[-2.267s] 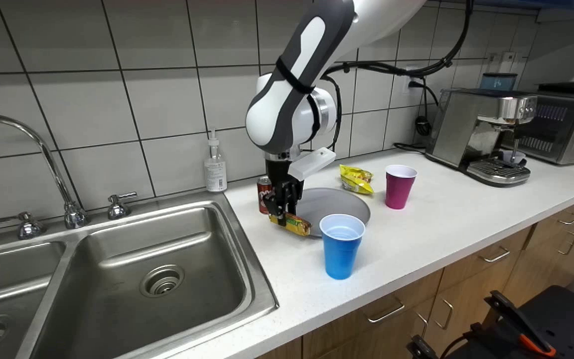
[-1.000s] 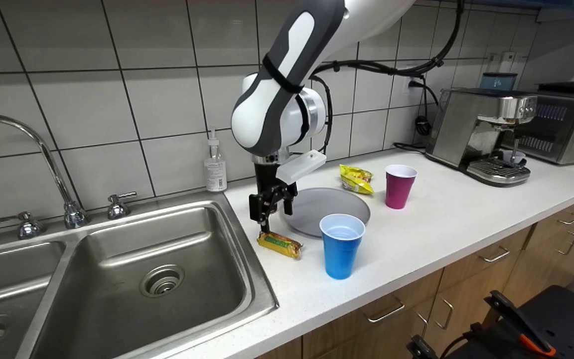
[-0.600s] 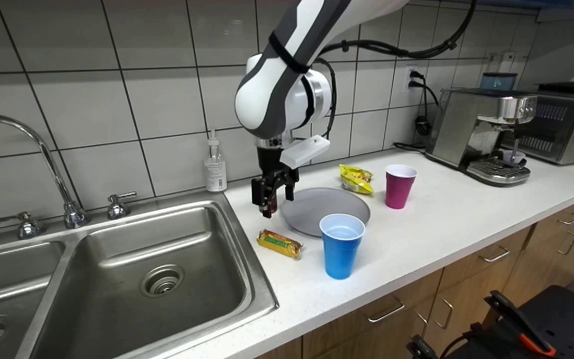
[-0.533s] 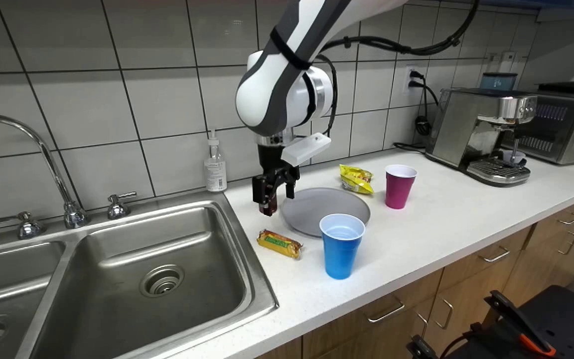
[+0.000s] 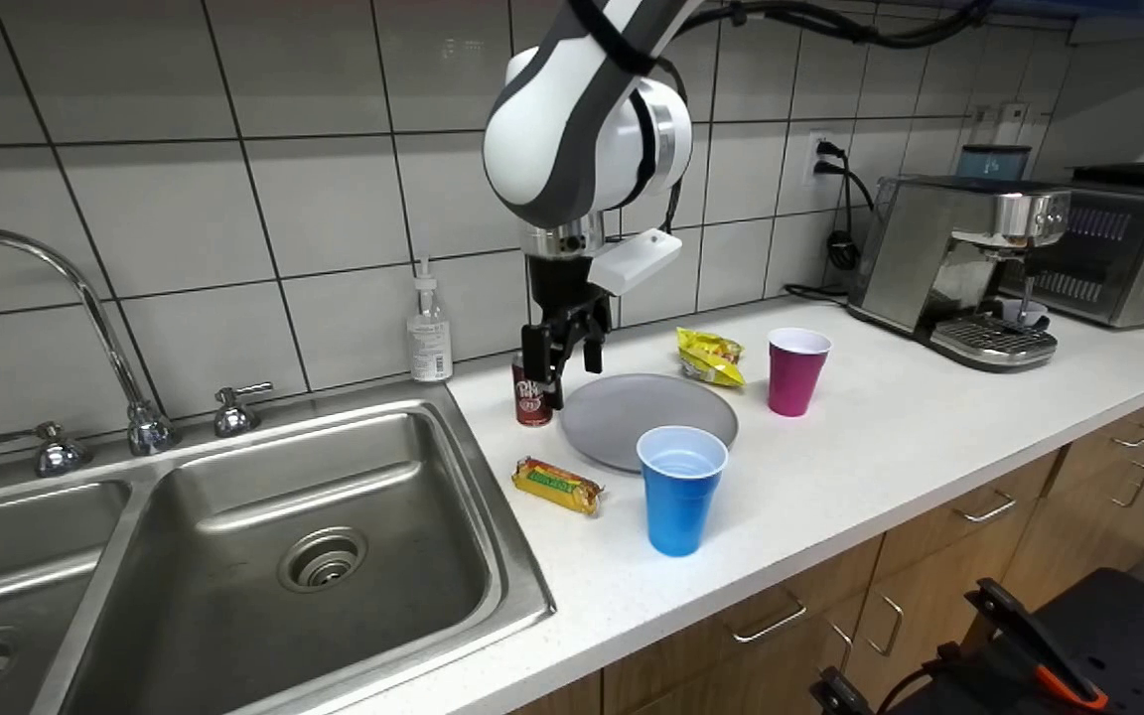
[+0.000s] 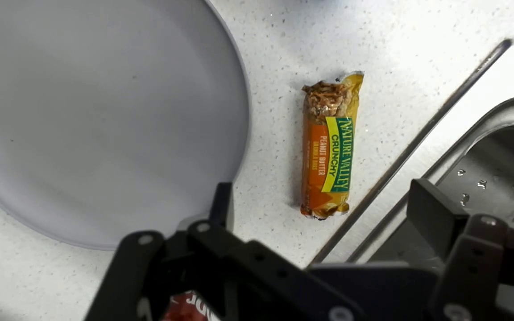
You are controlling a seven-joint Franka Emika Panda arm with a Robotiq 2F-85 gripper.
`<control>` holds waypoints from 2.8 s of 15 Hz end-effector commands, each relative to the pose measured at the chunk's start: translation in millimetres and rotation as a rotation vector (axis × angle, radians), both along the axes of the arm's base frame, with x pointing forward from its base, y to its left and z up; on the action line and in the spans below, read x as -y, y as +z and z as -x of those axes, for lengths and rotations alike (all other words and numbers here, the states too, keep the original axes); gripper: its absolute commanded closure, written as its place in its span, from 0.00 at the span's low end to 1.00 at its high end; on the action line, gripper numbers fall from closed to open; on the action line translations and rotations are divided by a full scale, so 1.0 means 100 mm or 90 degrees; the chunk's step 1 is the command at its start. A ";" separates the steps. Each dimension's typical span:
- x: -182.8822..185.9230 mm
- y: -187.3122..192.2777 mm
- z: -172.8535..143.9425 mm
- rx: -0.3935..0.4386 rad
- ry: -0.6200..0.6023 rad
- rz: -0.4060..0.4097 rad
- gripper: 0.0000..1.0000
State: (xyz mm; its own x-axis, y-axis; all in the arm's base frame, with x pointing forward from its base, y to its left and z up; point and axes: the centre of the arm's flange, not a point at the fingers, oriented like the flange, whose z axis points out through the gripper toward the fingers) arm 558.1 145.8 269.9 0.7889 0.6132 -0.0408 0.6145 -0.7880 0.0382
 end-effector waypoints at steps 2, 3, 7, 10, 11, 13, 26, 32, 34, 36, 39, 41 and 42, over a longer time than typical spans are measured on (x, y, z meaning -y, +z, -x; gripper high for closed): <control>0.00 0.01 0.03 0.000 0.003 0.000 0.00; 0.01 0.01 0.03 -0.001 0.004 0.001 0.00; 0.01 0.00 0.04 -0.003 0.004 0.001 0.00; 0.01 0.01 0.03 0.000 -0.016 0.019 0.00; 0.01 0.02 0.02 0.001 -0.034 0.033 0.00; 0.03 0.05 0.04 0.004 -0.067 0.040 0.00; -0.12 0.26 0.48 0.004 -0.212 0.069 0.00; -0.09 0.27 0.80 0.032 -0.256 0.058 0.00; -0.07 0.27 0.90 0.040 -0.276 0.050 0.00; -0.08 0.18 0.72 0.020 -0.258 0.054 0.00; -0.06 0.18 0.81 0.023 -0.263 0.054 0.00; -0.06 0.19 0.82 0.025 -0.264 0.053 0.00; -0.06 0.19 0.82 0.025 -0.264 0.053 0.00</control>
